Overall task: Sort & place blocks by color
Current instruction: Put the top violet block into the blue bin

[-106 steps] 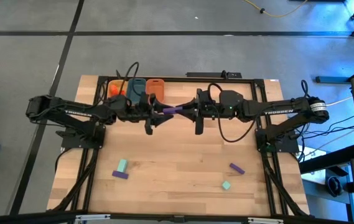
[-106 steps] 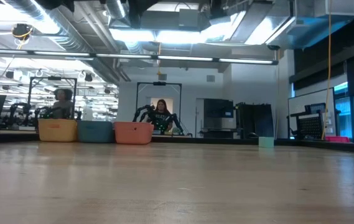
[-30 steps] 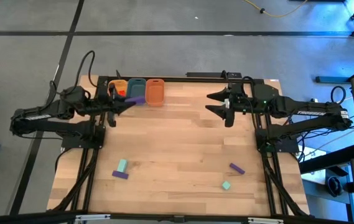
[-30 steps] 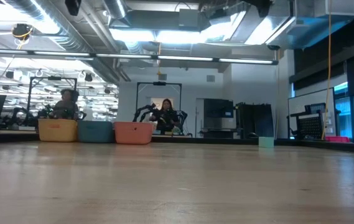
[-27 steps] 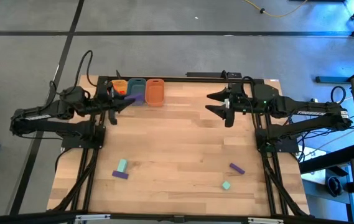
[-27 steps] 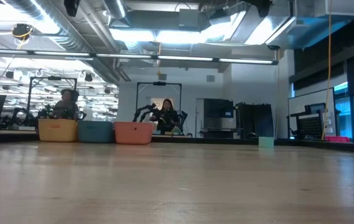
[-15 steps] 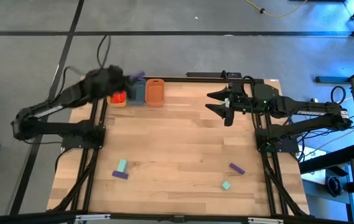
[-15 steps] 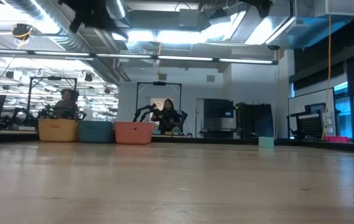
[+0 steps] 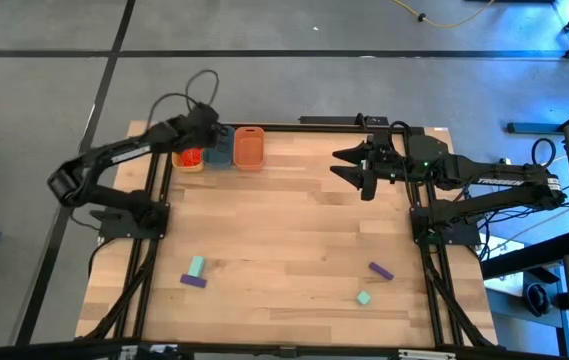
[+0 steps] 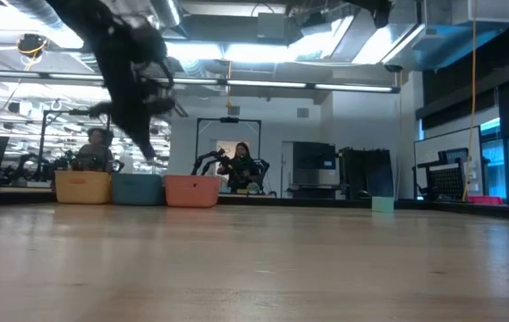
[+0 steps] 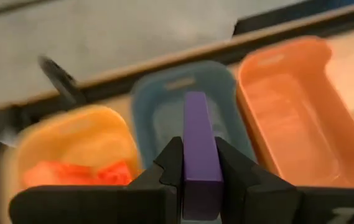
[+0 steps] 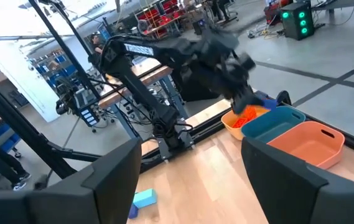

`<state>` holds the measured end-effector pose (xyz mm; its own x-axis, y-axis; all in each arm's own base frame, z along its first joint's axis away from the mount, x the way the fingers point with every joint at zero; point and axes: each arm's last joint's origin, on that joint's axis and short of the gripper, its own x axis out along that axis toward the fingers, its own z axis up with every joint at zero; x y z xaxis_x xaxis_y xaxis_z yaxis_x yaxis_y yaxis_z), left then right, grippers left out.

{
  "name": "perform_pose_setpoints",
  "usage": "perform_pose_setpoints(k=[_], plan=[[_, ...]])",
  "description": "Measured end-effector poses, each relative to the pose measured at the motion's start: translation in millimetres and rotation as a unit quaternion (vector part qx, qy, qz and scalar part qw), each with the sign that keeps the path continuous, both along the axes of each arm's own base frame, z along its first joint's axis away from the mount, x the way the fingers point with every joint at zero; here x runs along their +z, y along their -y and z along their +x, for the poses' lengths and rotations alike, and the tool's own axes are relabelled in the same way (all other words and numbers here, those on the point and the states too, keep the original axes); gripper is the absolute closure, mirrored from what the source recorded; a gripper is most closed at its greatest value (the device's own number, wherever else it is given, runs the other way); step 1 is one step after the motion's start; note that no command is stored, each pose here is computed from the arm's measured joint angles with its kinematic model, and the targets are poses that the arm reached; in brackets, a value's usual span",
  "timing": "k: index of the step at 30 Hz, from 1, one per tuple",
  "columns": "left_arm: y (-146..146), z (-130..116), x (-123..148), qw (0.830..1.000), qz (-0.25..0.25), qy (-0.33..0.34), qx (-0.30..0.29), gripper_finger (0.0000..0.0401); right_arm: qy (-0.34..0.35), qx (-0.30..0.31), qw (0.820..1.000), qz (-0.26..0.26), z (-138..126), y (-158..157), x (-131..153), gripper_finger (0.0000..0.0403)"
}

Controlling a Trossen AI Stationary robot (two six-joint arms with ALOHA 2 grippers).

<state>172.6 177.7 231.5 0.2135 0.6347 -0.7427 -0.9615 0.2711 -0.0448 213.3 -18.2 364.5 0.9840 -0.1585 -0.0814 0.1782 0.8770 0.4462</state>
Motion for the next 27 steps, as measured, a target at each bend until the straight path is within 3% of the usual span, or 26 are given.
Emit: perform_pose_setpoints(k=[17,27], plan=[[-10,17,-50,0.999,-0.003,-0.043,0.025,0.0355,0.002,-0.001,1.000,0.011,0,0,0,0.0124],[-15,21,-61,0.997,0.011,-0.062,0.042,0.0345,0.004,-0.001,1.000,0.012,0,0,0,0.0124]])
